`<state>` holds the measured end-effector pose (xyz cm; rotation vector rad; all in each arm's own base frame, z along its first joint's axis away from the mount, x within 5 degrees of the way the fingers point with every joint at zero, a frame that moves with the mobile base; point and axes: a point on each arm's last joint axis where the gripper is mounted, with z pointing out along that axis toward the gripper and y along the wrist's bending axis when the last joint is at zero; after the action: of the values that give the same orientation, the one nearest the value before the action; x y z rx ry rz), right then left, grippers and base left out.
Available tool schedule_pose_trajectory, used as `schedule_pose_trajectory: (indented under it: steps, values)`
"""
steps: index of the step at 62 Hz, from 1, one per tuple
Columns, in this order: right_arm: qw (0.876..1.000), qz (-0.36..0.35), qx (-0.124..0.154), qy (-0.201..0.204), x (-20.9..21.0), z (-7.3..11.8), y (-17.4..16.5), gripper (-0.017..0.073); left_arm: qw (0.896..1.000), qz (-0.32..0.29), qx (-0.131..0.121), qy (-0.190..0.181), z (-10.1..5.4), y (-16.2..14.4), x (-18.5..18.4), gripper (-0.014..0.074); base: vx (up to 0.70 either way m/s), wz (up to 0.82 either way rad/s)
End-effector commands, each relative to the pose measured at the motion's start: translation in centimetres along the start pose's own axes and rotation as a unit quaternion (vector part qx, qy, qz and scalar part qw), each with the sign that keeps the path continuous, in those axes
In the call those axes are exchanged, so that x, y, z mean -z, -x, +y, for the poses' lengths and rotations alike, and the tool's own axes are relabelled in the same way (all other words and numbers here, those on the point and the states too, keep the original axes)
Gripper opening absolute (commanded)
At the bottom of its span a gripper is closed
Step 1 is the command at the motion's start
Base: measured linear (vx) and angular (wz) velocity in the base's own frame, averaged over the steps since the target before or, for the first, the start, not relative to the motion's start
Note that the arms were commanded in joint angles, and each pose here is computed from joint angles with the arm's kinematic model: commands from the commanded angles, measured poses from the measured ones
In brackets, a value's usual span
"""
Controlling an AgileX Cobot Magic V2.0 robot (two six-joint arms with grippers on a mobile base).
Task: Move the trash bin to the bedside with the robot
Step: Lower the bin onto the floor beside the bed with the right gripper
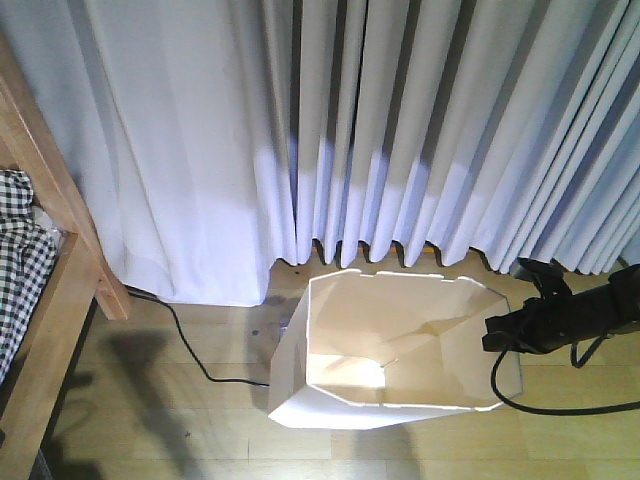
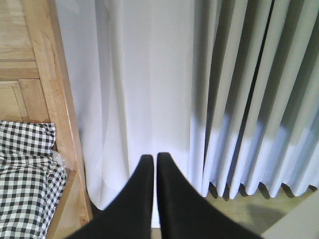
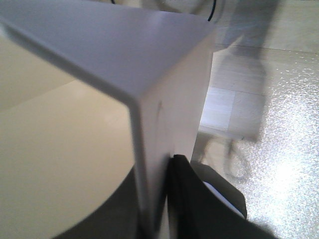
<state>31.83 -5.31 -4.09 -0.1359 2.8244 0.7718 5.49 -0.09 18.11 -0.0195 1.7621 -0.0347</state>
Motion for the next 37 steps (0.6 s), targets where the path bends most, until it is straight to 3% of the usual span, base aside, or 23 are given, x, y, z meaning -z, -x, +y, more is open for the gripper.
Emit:
schedule_pose_trajectory:
  steps: [1, 7, 15, 37]
  values:
    - [0.996, -0.062, -0.007, 0.065, 2.0, 1.8, 2.3, -0.0003, 0.999, -0.032, 0.003, -0.004, 0.0, 0.1, 0.0, -0.0006, 0.00, 0.00]
    - [0.998, -0.057, 0.008, 0.014, 1.4, 1.1, 2.5, -0.0001, 0.999, -0.032, 0.003, -0.004, 0.0, 0.1, 0.0, -0.0006, 0.00, 0.00]
    - [0.998, -0.049, 0.019, -0.019, -0.1, 0.6, 3.2, -0.0001, 0.999, -0.032, 0.003, -0.004, 0.0, 0.1, 0.0, -0.0006, 0.00, 0.00]
    - [0.999, -0.030, 0.034, -0.023, -6.3, -0.4, 5.1, 0.0008, 0.999, -0.032, 0.003, -0.004, 0.0, 0.1, 0.0, -0.0006, 0.00, 0.00]
